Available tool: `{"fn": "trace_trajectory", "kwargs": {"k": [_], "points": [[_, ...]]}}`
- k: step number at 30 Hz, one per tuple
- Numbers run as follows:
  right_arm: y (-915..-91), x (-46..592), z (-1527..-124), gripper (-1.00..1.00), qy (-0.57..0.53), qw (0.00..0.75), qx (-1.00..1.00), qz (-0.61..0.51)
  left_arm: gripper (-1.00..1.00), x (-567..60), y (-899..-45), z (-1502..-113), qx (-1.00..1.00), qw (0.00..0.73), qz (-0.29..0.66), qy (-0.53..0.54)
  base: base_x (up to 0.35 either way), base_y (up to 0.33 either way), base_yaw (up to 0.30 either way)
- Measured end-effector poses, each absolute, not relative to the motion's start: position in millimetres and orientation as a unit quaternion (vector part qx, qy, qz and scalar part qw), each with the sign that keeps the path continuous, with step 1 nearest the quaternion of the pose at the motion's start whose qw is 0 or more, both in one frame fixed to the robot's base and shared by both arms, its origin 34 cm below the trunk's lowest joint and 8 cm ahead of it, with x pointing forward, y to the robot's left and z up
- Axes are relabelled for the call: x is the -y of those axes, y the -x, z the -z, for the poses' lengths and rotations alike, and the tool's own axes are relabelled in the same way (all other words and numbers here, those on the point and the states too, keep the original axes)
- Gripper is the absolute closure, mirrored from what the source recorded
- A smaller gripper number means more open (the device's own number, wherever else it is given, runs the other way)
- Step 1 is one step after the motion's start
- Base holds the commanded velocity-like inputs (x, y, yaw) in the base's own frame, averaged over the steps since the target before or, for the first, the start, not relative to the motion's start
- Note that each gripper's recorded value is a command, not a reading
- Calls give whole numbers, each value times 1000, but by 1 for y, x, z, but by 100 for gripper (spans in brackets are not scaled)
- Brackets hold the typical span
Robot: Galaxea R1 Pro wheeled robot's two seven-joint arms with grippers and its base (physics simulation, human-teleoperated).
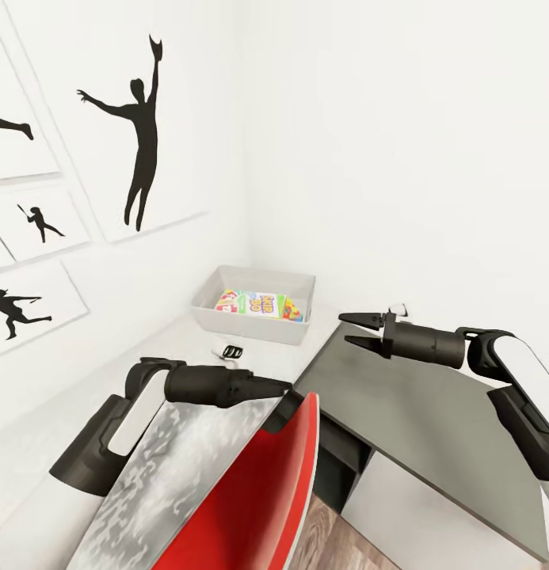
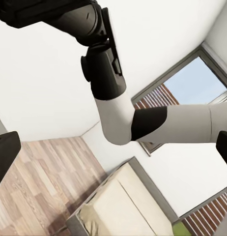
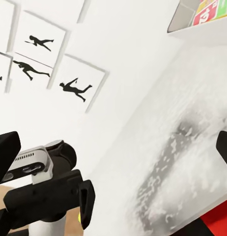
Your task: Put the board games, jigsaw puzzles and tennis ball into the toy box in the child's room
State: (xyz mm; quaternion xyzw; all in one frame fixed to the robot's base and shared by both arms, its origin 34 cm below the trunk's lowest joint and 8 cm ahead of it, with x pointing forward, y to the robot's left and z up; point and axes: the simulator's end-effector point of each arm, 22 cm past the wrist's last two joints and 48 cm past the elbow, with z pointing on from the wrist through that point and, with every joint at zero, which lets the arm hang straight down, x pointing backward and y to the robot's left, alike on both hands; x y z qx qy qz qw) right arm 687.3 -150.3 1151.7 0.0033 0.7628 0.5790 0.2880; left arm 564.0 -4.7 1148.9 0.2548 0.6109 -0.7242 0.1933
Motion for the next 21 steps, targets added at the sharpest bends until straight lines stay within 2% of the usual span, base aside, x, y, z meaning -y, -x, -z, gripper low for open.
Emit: {"fn": "trace_trajectory", "kwargs": {"k": [21], "points": [[-678,131,-1175,-100,9,295,-745,-598,-100,2,-555,-1176,-588,199,741,-258,0,0,0]]}}
